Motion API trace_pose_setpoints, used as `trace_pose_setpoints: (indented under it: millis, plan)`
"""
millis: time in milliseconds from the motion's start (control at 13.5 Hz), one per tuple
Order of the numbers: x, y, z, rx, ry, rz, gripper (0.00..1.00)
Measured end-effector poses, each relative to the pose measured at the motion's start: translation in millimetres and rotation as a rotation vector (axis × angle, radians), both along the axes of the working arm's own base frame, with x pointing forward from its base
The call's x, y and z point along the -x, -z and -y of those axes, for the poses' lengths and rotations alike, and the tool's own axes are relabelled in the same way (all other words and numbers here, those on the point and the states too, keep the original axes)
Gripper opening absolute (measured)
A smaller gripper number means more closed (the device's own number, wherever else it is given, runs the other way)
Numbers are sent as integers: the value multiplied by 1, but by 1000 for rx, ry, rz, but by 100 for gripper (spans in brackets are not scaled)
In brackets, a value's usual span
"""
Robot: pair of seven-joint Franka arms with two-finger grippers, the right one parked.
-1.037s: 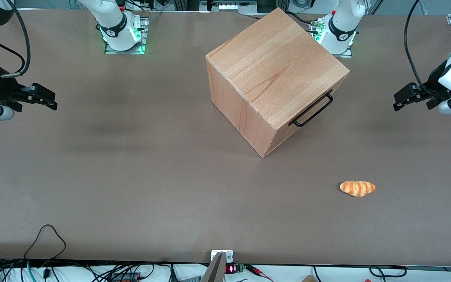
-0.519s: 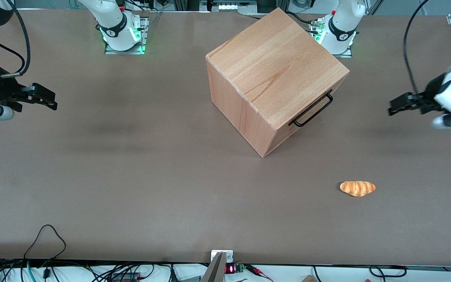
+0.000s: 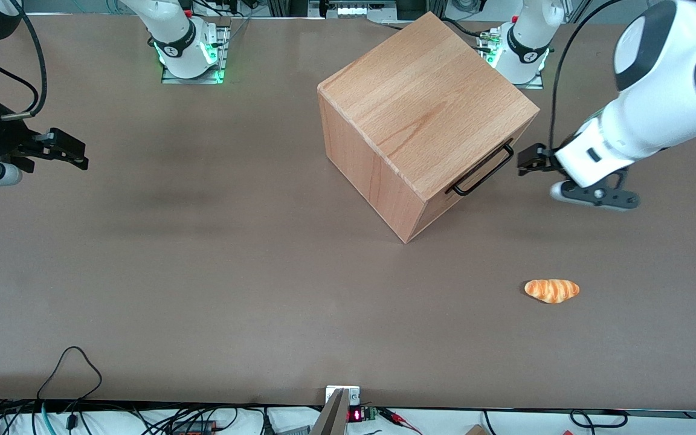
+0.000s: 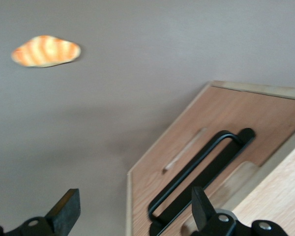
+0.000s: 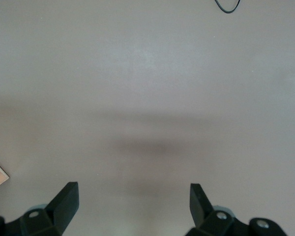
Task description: Open top drawer with left arm
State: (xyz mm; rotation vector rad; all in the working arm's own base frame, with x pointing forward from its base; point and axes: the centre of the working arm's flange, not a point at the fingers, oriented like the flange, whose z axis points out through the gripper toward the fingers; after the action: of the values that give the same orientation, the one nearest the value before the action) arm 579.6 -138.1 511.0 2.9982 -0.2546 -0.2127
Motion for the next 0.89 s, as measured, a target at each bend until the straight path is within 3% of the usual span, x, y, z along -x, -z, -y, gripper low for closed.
trace_pose_setpoints:
  millis: [222,889]
  plan:
    - [0,35,8,81,95,-14,100]
    - [13,86,19,152,355,-39,100]
